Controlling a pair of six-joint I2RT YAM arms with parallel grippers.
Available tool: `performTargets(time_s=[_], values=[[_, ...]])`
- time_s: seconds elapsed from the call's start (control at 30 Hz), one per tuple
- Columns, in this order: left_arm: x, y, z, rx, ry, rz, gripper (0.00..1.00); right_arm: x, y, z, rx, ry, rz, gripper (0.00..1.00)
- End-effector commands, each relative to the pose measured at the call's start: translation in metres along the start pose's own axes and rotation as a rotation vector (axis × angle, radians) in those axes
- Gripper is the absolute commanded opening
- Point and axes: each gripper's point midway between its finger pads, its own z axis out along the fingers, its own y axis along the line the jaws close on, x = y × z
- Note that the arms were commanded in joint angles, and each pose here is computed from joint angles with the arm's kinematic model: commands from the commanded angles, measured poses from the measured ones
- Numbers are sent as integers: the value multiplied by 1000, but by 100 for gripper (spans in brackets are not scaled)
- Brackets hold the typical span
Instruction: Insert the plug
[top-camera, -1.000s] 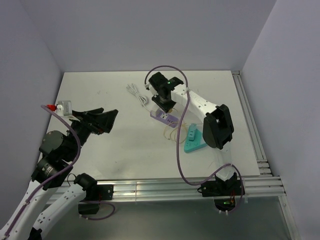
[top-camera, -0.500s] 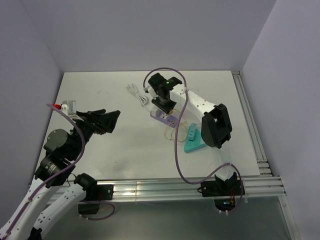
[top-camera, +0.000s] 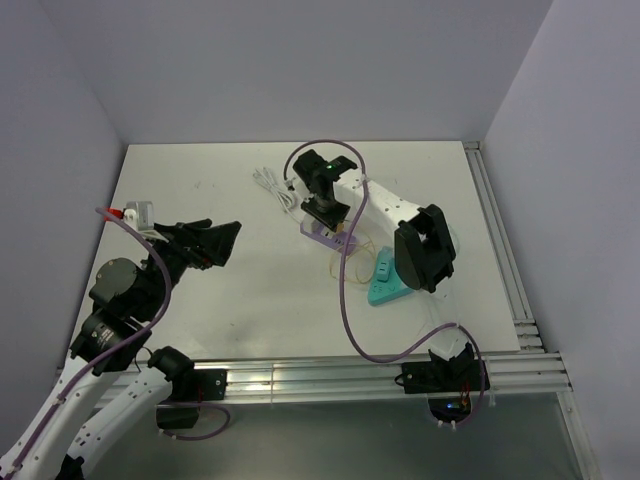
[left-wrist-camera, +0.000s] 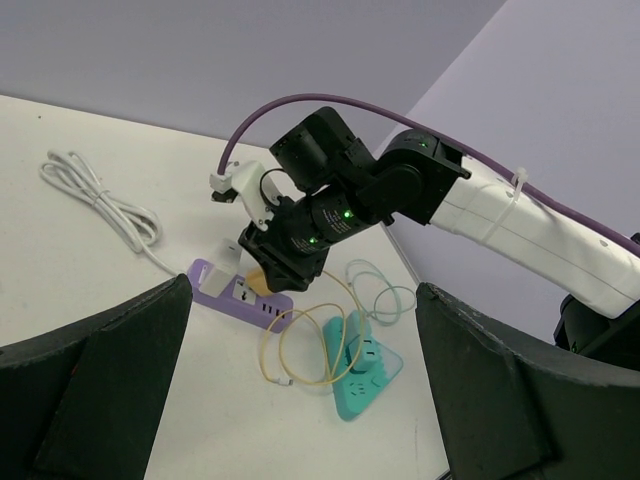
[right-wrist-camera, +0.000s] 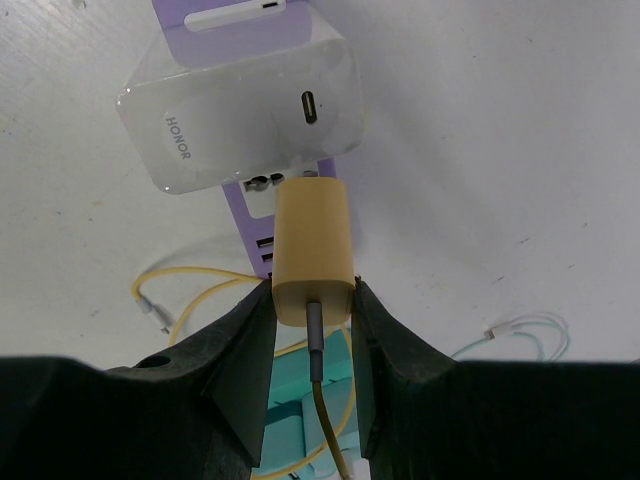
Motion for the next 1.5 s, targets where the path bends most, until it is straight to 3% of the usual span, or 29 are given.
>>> performTargets(time_s=[0.0, 0.53, 0.8, 1.23, 1.47], values=[[-7, -4, 0, 18, -29, 11, 99, -13, -4, -2, 21, -32, -19, 0], [-4, -1, 0, 11, -26, 20, 99, -10, -1, 21, 5, 14, -118, 0], [-4, 2, -4, 4, -36, 24, 99, -34, -5, 10, 8, -50, -203, 0], [-7, 6, -10, -14, -52, 54, 100, -40, 6, 42, 9, -32, -281, 0], [-5, 9, -10, -26, -50, 59, 99, -51, 56, 8, -194, -103, -338, 0]])
